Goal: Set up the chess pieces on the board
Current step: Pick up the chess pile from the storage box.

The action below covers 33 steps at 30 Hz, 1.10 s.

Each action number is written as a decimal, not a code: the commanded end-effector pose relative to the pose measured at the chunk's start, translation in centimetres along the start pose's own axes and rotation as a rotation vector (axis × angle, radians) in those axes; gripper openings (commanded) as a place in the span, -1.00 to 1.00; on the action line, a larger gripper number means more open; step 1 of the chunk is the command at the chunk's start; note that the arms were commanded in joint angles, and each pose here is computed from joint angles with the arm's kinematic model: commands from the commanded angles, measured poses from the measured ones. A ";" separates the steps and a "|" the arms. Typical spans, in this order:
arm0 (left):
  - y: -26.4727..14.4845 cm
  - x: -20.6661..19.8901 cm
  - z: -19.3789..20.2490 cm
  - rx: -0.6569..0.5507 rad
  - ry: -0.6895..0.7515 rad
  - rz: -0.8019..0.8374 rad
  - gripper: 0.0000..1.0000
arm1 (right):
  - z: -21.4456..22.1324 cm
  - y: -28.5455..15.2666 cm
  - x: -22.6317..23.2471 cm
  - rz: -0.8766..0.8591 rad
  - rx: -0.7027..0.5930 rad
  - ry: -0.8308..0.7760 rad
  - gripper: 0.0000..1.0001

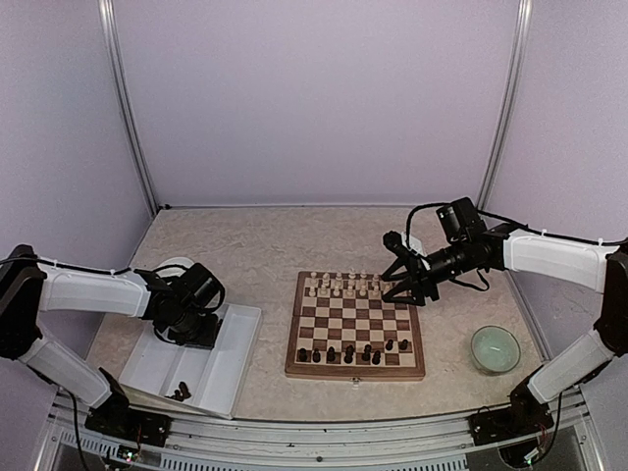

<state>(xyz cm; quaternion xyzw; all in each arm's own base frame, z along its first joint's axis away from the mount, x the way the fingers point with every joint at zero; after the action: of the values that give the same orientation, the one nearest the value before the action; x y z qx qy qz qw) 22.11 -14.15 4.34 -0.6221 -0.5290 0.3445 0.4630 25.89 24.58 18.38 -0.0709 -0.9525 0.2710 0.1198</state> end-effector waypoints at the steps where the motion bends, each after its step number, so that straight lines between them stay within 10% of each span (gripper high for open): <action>1: 1.1 -0.4 -0.8 -0.030 0.069 -0.001 -0.09 | 0.8 0.2 0.0 -0.028 0.011 0.027 0.19; 17: 2.4 -2.0 -1.6 -0.040 0.143 0.061 -0.69 | 1.1 0.9 -0.1 -0.068 0.019 0.064 0.17; 33: -7.2 -3.6 -1.5 -0.283 0.046 0.218 -0.96 | -1.2 2.6 1.7 -0.123 0.040 0.008 0.13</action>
<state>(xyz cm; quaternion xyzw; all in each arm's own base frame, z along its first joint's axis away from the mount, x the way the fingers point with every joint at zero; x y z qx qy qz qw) 20.96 -18.38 11.04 -0.7464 -0.4866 0.2813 0.3563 25.52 26.61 18.36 -0.0291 -0.9528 0.2698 0.1363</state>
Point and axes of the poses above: each gripper's point midway between its finger pads, its own y axis out along the fingers, its own x axis along the line the jaws close on, z = x × y, the point moved 3 cm from there along -y, back along the fingers, and after that the axes turned 10 degrees about y, right-handed, at the moved point
